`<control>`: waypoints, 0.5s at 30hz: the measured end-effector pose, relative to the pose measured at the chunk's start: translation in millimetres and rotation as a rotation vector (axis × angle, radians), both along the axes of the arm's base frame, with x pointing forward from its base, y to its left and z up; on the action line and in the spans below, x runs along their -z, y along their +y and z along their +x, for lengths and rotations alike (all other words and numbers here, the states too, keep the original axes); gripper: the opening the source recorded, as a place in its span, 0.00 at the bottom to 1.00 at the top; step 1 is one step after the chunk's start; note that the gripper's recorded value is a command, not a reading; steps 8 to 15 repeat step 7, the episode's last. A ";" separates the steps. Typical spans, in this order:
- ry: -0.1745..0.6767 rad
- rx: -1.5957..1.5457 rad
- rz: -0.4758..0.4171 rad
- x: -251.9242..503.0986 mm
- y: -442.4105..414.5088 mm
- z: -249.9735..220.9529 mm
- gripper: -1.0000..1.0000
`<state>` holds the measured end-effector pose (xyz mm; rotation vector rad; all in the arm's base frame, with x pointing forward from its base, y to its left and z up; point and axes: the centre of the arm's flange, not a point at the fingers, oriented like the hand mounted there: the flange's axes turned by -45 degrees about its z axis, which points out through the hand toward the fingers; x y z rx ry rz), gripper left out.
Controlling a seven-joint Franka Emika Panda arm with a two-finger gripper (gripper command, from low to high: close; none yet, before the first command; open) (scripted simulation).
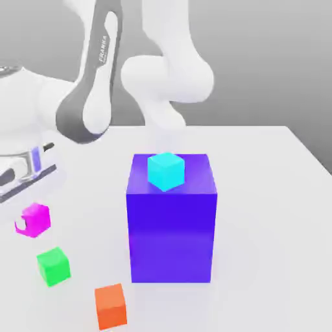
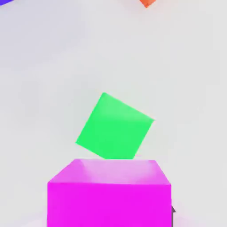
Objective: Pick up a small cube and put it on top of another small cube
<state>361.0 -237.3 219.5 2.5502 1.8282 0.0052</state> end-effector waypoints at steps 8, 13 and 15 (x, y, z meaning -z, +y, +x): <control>0.005 0.002 0.002 38.1 0.7 -2.9 1.00; 0.005 0.002 0.002 38.1 0.7 -2.9 1.00; 0.005 0.002 0.002 38.1 0.7 -2.9 1.00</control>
